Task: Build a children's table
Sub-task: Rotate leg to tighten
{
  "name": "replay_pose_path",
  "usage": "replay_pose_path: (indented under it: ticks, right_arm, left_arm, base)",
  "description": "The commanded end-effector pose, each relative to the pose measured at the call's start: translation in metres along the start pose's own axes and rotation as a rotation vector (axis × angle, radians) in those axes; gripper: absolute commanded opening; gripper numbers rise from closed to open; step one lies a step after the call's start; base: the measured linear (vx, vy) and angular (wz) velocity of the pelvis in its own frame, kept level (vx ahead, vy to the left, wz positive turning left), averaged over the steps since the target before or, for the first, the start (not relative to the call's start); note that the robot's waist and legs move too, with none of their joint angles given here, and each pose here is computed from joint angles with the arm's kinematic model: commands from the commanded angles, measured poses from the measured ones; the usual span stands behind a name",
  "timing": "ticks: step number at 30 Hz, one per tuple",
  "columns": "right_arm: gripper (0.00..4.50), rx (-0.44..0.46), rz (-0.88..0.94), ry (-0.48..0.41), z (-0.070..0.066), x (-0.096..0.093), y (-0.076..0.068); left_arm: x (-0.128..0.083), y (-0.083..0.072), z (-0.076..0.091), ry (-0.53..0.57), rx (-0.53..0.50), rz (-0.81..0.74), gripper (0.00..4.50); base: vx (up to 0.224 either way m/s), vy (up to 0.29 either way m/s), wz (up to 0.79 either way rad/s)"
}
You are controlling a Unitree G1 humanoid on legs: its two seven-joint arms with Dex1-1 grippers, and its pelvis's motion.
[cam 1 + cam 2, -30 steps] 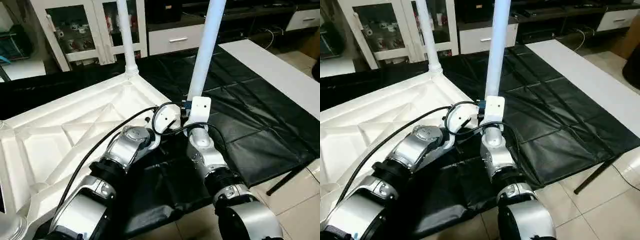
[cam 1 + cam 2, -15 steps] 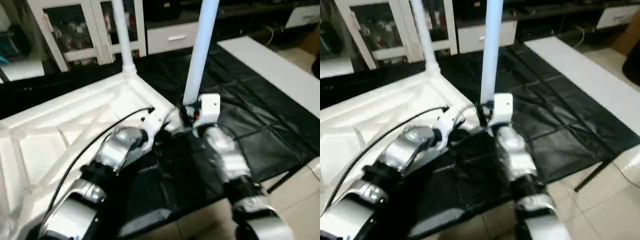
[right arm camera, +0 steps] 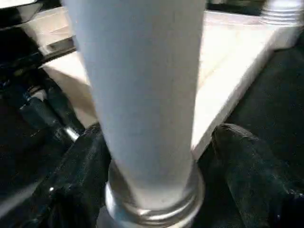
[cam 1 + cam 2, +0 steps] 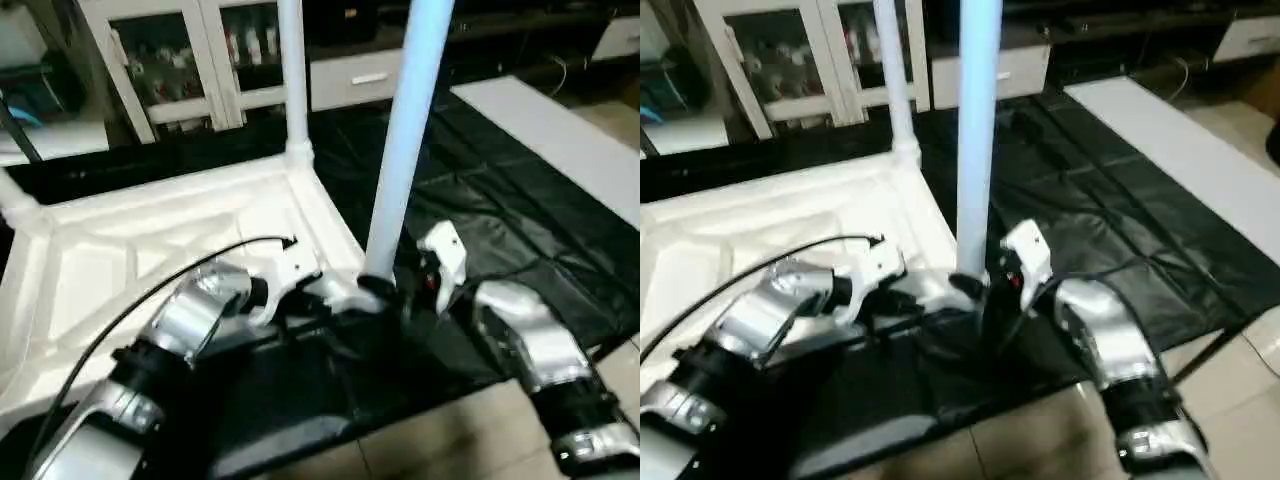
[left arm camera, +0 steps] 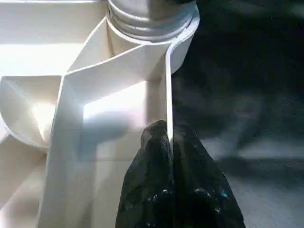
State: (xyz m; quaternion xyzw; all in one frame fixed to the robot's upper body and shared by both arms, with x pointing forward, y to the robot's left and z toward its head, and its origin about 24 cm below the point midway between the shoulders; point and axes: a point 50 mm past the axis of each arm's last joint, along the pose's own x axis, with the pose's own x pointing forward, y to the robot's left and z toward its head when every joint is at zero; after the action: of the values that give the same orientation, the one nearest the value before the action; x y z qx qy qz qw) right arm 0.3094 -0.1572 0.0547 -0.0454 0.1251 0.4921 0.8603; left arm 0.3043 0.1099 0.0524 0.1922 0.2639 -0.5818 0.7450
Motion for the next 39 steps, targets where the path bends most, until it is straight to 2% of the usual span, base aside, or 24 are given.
replay_pose_path:
  ticks: [1, 8, 9, 13, 15, 18, 19, 25, 36, 39]
  right_arm:
    - [3.49, -0.028, 0.038, 0.006, 0.0048, -0.0013, -0.0036]
    - [3.49, -0.066, 0.129, 0.049, 0.0037, -0.0030, -0.0038]
    - [3.25, -0.068, 0.147, 0.048, 0.0036, -0.0021, -0.0036]
    - [3.11, -0.055, 0.165, 0.030, 0.0049, 0.0001, -0.0038]
    - [2.78, -0.045, 0.178, 0.023, 0.0053, 0.0010, -0.0038]
    - [2.60, -0.033, 0.187, 0.017, 0.0050, 0.0010, -0.0038]
    - [2.36, -0.033, 0.187, 0.017, 0.0050, 0.0010, -0.0038]
    - [2.16, -0.022, 0.203, 0.013, 0.0040, 0.0011, -0.0036]
    - [2.12, -0.005, 0.218, 0.007, 0.0025, 0.0013, -0.0033]
    - [2.11, -0.032, 0.083, 0.002, 0.0008, 0.0061, -0.0112]
  left_arm:
    - [0.0098, -0.0145, -0.0126, 0.070, -0.018, -0.117, 0.00]
    - [0.0075, -0.0151, -0.0126, 0.079, -0.013, -0.116, 0.00]
    - [0.0069, -0.0156, -0.0126, 0.081, -0.014, -0.115, 0.00]
    - [0.0068, -0.0161, -0.0134, 0.084, -0.015, -0.110, 0.00]
    - [0.0068, -0.0167, -0.0138, 0.086, -0.016, -0.109, 0.00]
    - [0.0069, -0.0176, -0.0143, 0.089, -0.016, -0.108, 0.00]
    - [0.0069, -0.0176, -0.0143, 0.089, -0.016, -0.108, 0.00]
    - [0.0072, -0.0171, -0.0141, 0.092, -0.016, -0.106, 0.00]
    - [0.0067, -0.0181, -0.0143, 0.096, -0.018, -0.109, 0.00]
    - [0.0079, -0.0157, -0.0130, 0.075, -0.028, -0.081, 0.00]
  base:
    - [0.000, 0.000, 0.00]
    - [0.000, 0.000, 0.00]
    - [0.000, 0.000, 0.00]
    - [0.000, 0.000, 0.00]
    - [0.000, 0.000, 0.00]
    - [0.000, 0.000, 0.00]
    - [0.000, 0.000, 0.00]
    - [0.000, 0.000, 0.00]
    - [0.000, 0.000, 0.00]
    - [0.000, 0.000, 0.00]
